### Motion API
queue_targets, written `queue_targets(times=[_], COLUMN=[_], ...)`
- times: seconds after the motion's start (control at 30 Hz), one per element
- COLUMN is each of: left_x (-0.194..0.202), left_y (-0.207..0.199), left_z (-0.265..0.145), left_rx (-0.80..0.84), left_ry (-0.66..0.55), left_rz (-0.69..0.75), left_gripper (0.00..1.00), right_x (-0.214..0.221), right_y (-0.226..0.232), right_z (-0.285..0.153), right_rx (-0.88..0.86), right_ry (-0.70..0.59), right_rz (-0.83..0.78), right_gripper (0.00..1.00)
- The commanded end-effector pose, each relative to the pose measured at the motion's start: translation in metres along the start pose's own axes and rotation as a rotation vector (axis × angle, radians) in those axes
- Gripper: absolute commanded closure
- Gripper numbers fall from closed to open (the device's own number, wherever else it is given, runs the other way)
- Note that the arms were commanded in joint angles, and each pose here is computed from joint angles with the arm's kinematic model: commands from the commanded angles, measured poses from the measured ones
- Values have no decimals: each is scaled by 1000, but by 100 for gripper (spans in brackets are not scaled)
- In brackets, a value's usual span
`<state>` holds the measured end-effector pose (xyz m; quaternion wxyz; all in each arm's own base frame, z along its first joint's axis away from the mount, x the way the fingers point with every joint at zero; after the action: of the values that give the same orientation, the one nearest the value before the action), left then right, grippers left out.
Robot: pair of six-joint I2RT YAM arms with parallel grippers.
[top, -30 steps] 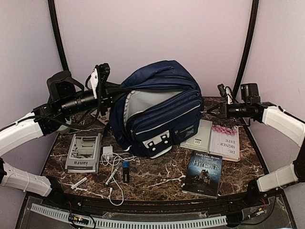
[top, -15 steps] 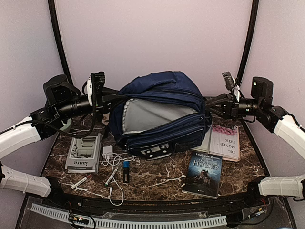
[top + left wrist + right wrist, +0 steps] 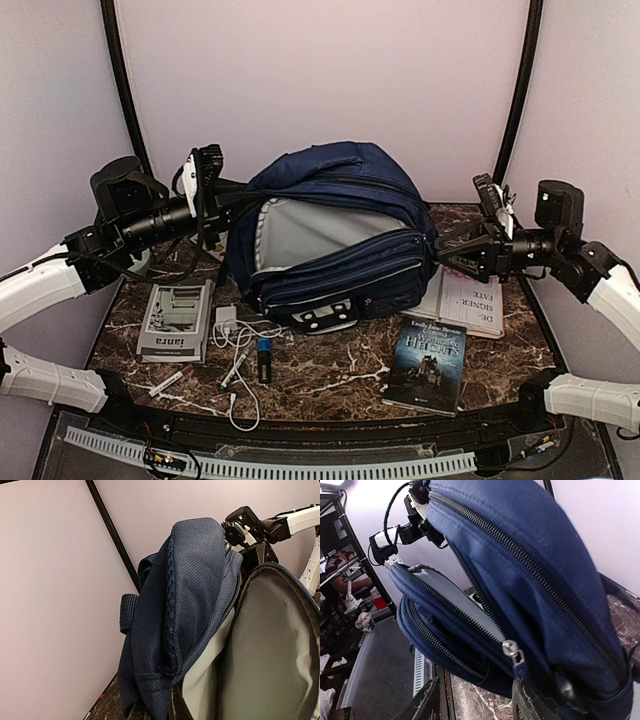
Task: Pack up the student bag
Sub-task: Pick up the second largest pocket of the bag from the student bag.
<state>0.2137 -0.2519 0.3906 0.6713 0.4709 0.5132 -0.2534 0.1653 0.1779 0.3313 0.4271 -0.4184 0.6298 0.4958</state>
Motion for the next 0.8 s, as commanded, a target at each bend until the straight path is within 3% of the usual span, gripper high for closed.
queue_targets(times=[0.0,0.13,0.27,0.4,0.77], left_x=[-31,-34,-34,-34,-31], left_y=[20,12,10,9,8], left_z=[-7,-8,-8,-9,-8], left_rx=[-114,-55,-38,-32,-28], left_ry=[-94,-128,-123,-123,-116], left_rz=[27,38,31,34,35], left_gripper=[100,100,100,100,100], right_x=[7,2,-7,-16,3], right_y=[5,-1,-1,-16,-27], right_z=[12,10,7,5,15], right_rx=[19,155,183,296,264], right_ry=[19,23,30,44,126], right_rz=[32,-56,-170,-250,-197], right_gripper=[51,51,51,59,63])
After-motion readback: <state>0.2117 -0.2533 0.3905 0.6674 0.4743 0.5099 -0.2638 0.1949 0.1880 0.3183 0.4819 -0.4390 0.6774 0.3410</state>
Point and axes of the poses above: each gripper's point midway between its finger pads, its own z axis out along the fingers, its own y axis along the line the jaws close on, x = y × z, the point moved 5 cm from there along -z, back along the fingers, and after that the axes turned 1 degree about -z, right-handed, at the moved point
